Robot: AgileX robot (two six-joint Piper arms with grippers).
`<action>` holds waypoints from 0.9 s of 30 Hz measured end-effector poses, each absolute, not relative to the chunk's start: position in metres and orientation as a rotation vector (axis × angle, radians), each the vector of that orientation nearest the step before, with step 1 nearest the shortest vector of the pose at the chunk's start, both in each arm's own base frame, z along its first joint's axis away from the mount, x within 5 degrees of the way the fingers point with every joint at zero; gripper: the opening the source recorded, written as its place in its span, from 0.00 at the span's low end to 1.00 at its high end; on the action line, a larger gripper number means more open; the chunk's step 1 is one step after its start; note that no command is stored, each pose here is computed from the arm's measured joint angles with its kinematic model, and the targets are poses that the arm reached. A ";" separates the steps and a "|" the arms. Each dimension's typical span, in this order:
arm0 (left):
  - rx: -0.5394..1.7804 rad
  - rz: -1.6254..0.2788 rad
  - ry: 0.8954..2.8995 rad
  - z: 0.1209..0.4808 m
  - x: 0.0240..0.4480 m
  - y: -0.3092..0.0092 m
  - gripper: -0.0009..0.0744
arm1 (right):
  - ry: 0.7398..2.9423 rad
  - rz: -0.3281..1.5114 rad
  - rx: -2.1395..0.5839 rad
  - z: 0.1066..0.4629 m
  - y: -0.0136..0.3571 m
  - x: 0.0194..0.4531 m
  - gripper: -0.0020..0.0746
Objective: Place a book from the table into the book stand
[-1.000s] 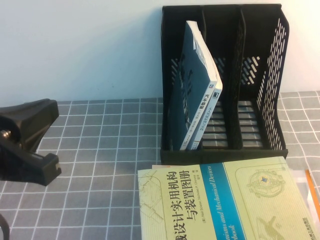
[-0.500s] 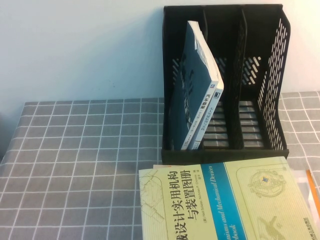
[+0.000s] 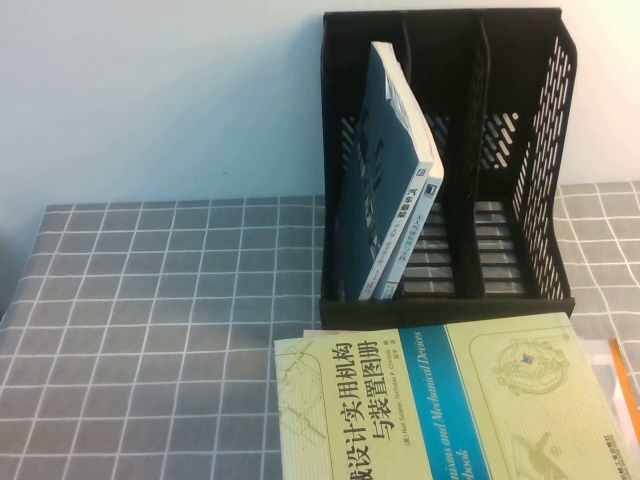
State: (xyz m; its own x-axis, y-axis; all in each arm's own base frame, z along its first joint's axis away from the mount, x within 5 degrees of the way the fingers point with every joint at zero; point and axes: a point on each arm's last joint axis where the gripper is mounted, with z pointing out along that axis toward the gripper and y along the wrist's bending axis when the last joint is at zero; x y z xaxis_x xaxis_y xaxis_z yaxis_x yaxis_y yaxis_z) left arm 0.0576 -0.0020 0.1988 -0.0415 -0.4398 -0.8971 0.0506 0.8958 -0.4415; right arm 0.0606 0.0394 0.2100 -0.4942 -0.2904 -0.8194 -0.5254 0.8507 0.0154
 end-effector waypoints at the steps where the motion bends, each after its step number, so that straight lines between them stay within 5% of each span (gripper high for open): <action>1: -0.310 -0.408 1.571 0.199 0.058 -0.002 0.01 | 2.119 0.329 -0.592 0.210 0.039 0.061 0.02; 12: -0.105 -0.253 1.836 0.176 0.053 -0.006 0.01 | 2.120 0.337 -0.590 0.210 0.040 0.060 0.02; 27: -0.045 -0.216 1.847 0.176 0.053 -0.007 0.01 | 2.120 0.337 -0.590 0.210 0.040 0.060 0.02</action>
State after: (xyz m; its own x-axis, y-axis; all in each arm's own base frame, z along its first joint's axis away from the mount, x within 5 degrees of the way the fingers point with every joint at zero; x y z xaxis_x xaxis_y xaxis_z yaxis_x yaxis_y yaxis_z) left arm 0.0527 -0.0067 0.1757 -0.2845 -0.1423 -0.9480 0.0801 0.9819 -0.1714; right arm 0.0604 0.0398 0.2100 -0.4966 -0.2860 -0.8195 -0.5260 0.8502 0.0220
